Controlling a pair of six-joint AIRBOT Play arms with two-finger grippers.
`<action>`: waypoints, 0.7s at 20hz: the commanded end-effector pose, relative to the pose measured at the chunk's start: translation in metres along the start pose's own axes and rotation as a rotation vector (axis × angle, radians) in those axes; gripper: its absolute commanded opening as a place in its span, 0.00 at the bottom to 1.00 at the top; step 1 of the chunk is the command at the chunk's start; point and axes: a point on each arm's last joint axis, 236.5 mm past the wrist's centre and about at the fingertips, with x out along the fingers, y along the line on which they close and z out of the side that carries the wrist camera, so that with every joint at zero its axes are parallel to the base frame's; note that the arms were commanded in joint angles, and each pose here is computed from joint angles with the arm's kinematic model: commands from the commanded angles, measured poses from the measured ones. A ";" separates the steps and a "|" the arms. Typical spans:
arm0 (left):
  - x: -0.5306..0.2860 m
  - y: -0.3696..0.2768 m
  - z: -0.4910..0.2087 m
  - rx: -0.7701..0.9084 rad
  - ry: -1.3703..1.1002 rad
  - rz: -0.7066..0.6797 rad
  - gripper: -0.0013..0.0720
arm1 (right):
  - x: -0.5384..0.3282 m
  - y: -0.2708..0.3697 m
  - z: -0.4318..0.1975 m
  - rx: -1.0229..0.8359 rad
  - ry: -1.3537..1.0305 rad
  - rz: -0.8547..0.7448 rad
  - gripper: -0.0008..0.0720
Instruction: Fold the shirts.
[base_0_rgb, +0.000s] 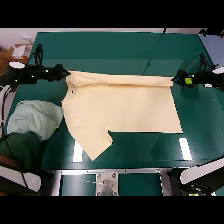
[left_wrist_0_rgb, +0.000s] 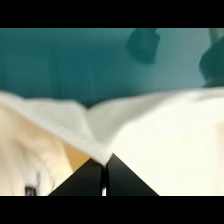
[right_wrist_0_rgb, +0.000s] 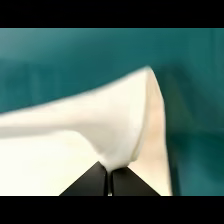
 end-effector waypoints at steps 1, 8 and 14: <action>-0.005 0.021 -0.051 -0.028 0.214 0.088 0.04 | -0.004 -0.031 -0.032 -0.048 0.151 -0.132 0.04; 0.003 0.025 -0.087 -0.025 0.348 0.175 0.04 | -0.002 -0.031 -0.034 -0.059 0.161 -0.143 0.04; 0.006 0.015 -0.120 -0.033 0.477 0.222 0.04 | 0.003 -0.022 -0.042 -0.094 0.191 -0.148 0.04</action>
